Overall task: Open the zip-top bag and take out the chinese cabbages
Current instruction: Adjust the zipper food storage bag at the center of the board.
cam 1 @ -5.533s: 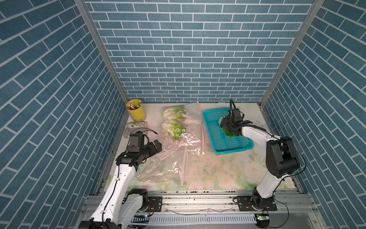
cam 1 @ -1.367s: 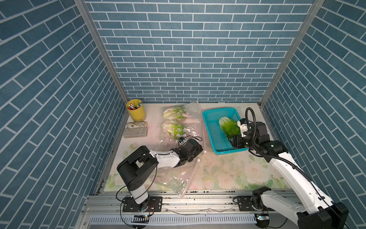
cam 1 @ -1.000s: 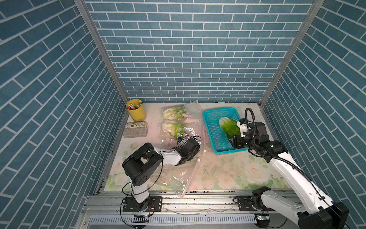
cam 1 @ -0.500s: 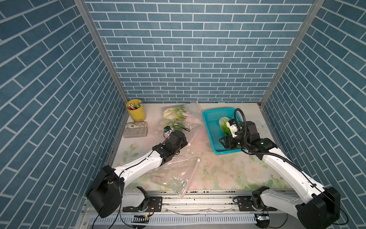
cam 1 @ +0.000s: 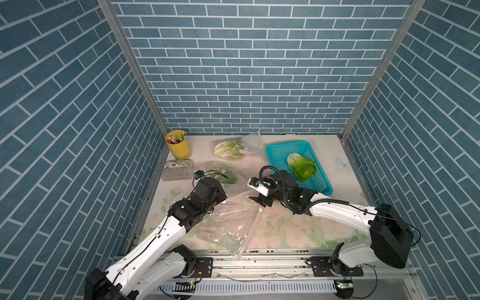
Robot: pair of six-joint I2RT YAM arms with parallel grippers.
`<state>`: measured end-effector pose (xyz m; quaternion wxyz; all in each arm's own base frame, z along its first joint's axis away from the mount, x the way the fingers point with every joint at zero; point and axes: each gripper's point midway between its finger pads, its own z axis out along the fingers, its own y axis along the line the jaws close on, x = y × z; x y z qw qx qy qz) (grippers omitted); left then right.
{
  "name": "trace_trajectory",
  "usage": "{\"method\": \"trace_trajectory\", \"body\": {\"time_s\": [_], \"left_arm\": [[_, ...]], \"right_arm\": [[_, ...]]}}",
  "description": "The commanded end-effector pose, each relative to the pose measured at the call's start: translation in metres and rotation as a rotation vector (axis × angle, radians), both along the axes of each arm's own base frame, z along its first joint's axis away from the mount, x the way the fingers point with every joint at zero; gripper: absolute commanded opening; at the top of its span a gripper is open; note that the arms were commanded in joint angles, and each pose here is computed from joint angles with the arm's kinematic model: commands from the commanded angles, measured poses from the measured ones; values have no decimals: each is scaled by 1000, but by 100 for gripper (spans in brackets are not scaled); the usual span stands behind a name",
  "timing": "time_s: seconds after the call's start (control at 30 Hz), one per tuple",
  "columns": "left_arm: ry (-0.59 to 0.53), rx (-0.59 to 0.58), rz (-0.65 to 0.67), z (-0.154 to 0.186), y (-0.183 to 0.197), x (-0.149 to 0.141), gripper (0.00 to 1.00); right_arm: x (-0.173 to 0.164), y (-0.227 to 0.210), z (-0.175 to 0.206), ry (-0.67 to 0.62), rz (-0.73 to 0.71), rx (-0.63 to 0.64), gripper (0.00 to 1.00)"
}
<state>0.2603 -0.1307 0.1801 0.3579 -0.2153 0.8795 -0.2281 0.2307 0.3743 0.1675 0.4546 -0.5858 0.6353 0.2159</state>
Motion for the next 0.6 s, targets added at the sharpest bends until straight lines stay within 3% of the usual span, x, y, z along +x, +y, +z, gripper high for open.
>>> {"method": "trace_trajectory", "body": {"time_s": [0.0, 0.17, 0.4, 0.57], "left_arm": [[53, 4, -15, -13, 7, -11, 0], [44, -48, -25, -7, 4, -10, 0], [42, -109, -27, -1, 2, -8, 0], [37, -132, -28, 3, 1, -10, 0]], "right_arm": [[-17, 44, 26, -183, 159, 106, 66], [-34, 79, 19, -265, 162, 147, 53], [-25, 94, 14, -399, 98, 143, 52], [-14, 97, 15, -389, 61, 186, 24]]}}
